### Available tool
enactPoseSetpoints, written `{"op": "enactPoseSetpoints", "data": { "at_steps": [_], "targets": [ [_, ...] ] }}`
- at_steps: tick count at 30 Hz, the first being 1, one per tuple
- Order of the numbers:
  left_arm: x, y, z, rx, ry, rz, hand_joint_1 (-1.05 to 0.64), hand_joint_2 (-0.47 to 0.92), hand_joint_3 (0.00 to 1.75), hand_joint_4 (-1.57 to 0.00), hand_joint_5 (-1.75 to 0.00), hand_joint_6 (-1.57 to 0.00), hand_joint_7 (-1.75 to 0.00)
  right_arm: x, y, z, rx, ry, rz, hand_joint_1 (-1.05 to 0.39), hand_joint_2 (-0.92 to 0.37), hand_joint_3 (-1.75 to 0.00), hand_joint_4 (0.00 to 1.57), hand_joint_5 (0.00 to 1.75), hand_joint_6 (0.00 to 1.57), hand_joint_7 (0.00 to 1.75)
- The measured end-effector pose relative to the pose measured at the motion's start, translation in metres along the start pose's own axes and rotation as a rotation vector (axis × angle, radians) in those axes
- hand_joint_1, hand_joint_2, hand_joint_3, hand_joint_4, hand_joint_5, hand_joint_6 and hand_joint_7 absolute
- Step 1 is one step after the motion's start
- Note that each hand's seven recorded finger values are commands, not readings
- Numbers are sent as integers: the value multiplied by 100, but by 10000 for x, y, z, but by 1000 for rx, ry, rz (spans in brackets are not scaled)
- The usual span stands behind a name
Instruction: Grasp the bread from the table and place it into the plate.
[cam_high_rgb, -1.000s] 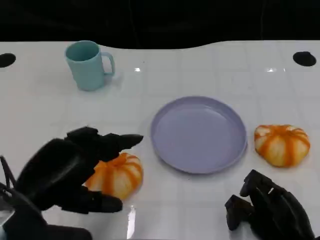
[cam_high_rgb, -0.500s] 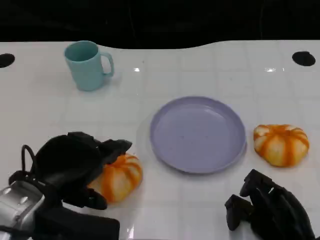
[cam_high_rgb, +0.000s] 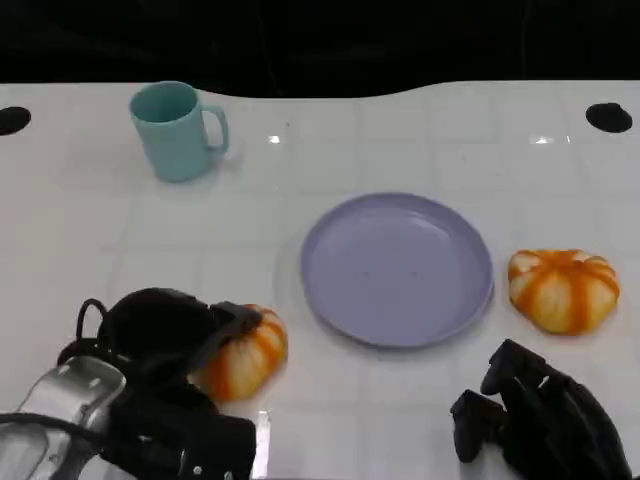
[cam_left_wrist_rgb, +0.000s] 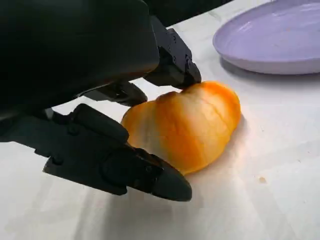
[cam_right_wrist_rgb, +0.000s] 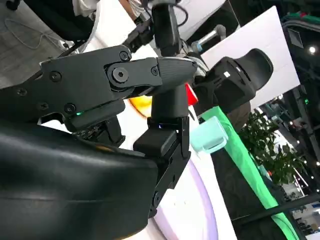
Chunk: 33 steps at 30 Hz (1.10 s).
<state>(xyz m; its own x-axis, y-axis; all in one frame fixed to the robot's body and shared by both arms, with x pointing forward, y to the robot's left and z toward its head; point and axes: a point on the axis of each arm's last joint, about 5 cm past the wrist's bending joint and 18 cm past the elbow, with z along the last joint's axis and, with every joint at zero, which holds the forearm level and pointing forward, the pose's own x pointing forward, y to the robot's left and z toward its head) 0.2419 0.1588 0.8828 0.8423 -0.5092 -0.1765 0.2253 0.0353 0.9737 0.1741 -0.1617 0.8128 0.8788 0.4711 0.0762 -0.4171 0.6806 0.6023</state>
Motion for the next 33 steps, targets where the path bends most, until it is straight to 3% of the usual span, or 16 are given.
{"op": "enactPoseSetpoints", "data": {
  "at_steps": [2,3,4,6,7,11,19,27,33],
  "targets": [
    [27,-113,-41,-17,-30,90,-28,90,40,-68,-150,-102,-14,-3,0,0,0,0,-1,-57,-92,-24,77,171,68,143],
    [39,-161,-60,-25,-42,130,-28,76,78,-74,-165,-100,-65,-4,0,1,0,1,-2,-57,-92,-24,77,171,68,143],
    [46,-210,-76,-34,-50,164,-28,69,94,-77,-169,-86,-114,-2,3,2,0,1,-1,-57,-92,-24,77,171,68,143],
    [63,-293,-93,-49,-66,233,-27,60,110,-81,-174,-72,-161,-1,5,7,-1,0,0,-57,-92,-23,77,171,69,143],
    [64,-331,-101,-54,-71,262,-27,58,116,-82,-174,-69,-168,-2,5,7,0,1,0,-56,-92,-24,77,171,69,143],
    [66,-447,-116,-63,-87,332,-26,53,127,-84,-175,-65,-174,-9,4,3,4,5,-4,-56,-92,-24,77,170,68,143],
    [79,-502,-118,-50,-107,415,-22,53,119,-80,-175,-62,-175,-10,4,1,5,6,-4,-56,-92,-24,77,170,68,142],
    [164,-339,-79,-88,-91,552,-22,52,108,-78,-175,-59,-175,-12,-2,-8,7,8,-8,-55,-92,-25,77,170,68,143],
    [275,-51,54,-225,-40,682,-20,50,110,-82,-175,-62,-175,-6,-7,-7,7,8,-8,-55,-92,-24,77,170,69,142]
  ]
}}
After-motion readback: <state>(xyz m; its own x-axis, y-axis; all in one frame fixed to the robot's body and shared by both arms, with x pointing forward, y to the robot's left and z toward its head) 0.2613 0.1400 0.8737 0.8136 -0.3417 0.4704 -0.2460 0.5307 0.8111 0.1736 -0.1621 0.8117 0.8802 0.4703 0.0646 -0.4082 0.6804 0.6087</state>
